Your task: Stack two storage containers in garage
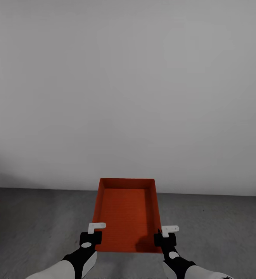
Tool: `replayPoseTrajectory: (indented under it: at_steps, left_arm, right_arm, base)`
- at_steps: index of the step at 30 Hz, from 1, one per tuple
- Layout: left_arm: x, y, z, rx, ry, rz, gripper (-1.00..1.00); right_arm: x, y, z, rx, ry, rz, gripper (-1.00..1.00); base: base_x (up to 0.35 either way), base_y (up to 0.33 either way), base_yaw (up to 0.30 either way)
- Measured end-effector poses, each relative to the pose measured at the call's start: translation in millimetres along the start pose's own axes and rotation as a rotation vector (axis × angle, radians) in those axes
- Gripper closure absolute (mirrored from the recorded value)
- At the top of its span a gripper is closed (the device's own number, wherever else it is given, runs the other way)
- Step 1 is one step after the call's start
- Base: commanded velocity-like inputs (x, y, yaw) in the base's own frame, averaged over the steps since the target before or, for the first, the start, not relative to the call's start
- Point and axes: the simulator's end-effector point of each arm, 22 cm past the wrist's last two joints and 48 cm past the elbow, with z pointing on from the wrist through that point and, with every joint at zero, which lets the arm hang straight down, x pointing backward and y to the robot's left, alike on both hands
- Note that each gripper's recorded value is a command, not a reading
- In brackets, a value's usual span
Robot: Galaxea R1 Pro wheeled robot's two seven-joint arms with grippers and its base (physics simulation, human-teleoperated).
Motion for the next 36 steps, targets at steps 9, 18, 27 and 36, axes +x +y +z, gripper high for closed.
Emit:
replayPoseTrajectory:
  at_steps: [9, 18, 27, 36]
  left_arm:
    - [7, 0, 2.7, 0.0, 0.014, 0.001, 1.0]
    - [15, -1, 5.3, 0.0, 0.028, 0.003, 1.0]
    - [23, -1, 7.8, 0.001, 0.042, 0.005, 1.0]
    - [31, -2, 10.2, 0.001, 0.057, 0.007, 1.0]
  right_arm:
    - [8, 1, 1.7, -0.001, 0.014, -0.001, 1.0]
    - [16, 1, 3.1, -0.002, 0.028, -0.002, 1.0]
    - [23, 2, 4.6, -0.003, 0.043, -0.003, 1.0]
    - [31, 2, 5.8, -0.004, 0.057, -0.004, 1.0]
  base:
    - [0.0, 0.0, 0.0]
    - [0.0, 0.0, 0.0]
    - [0.0, 0.0, 0.0]
    - [0.0, 0.0, 0.0]
